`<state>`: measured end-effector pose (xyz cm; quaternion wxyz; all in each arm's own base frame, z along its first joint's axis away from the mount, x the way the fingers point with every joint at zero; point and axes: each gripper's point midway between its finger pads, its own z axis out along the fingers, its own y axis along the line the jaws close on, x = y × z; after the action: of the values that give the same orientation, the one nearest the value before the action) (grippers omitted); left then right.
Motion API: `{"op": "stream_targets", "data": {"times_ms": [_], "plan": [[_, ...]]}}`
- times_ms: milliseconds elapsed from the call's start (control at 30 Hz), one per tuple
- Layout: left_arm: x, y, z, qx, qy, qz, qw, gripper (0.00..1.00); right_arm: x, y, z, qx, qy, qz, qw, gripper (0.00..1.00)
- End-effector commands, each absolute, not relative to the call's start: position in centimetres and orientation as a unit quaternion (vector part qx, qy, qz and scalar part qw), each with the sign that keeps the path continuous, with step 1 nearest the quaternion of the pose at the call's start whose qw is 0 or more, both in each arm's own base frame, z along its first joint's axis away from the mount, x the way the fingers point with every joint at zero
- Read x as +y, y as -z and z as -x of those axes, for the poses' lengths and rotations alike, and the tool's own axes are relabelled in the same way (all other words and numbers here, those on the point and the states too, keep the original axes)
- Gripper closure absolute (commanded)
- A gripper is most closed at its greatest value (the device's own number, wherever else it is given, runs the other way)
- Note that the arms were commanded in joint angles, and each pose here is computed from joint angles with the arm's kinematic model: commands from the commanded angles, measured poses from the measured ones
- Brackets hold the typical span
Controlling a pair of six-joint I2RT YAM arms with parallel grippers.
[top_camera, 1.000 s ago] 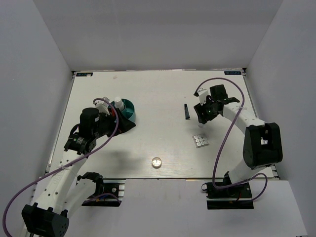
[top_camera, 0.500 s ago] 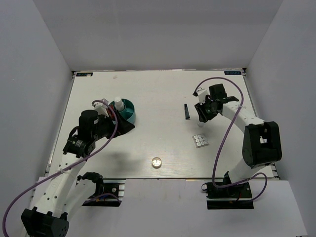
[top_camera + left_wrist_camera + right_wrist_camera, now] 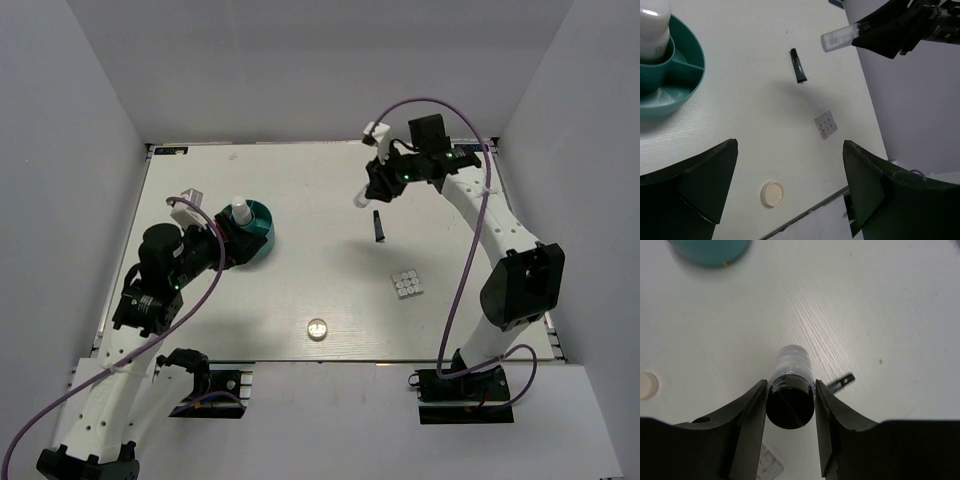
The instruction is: Organize the makeup
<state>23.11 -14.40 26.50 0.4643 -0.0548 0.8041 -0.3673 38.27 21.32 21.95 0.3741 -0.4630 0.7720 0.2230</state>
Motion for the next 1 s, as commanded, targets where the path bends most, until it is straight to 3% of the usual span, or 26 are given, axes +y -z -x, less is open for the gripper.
{"op": "stream_targets", "data": {"times_ms": [0, 467, 967], "plan": [[-13.9, -30.9, -23.4, 0.765, 0.373, 0.050, 0.524, 0.05, 26.4, -25.0, -37.7, 0.718, -0.294, 0.497, 0.388, 1.00], [-12.3, -33.6, -22.1, 0.736, 0.364, 0.074, 0.566, 0.05, 42.8, -28.4, -38.8, 0.636, -0.381, 0.495, 0.454, 1.00], [-12.0, -32.1, -21.1, 0.746, 0.362, 0.084, 0.553, 0.04, 48.6, -23.6, -40.6, 0.642, -0.369, 0.471, 0.479, 1.00]]}}
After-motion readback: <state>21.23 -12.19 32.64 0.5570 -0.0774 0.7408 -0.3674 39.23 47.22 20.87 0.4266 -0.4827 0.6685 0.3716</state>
